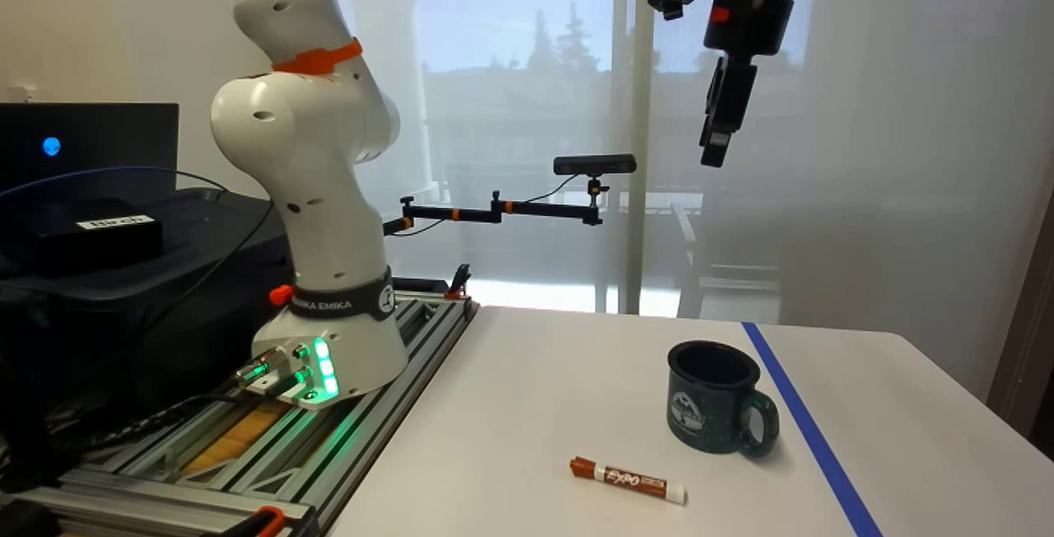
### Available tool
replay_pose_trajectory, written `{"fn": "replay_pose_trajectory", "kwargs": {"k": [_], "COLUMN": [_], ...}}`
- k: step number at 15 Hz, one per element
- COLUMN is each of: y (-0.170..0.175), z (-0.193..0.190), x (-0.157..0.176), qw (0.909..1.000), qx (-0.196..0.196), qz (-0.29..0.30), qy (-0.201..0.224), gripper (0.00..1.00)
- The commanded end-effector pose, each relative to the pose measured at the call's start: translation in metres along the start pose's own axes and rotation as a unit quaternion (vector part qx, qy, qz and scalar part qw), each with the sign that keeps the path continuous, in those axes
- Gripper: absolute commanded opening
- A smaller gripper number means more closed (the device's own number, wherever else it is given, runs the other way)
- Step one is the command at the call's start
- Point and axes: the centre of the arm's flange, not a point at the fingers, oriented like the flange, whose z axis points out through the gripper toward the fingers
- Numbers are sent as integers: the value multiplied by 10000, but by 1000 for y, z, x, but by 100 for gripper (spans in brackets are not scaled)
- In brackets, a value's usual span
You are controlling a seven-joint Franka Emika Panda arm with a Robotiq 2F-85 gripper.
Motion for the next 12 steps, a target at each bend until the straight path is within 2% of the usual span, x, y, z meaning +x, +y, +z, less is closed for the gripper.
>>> {"fn": "replay_pose_trajectory", "kwargs": {"k": [1, 4, 12], "y": [3, 9, 21], "z": [-5, -3, 2], "x": [4, 10, 32], "qw": [9995, 9991, 9994], "qx": [207, 256, 249], "qz": [-34, 36, 167], "qy": [-253, -334, -187], "gripper": [100, 100, 100]}}
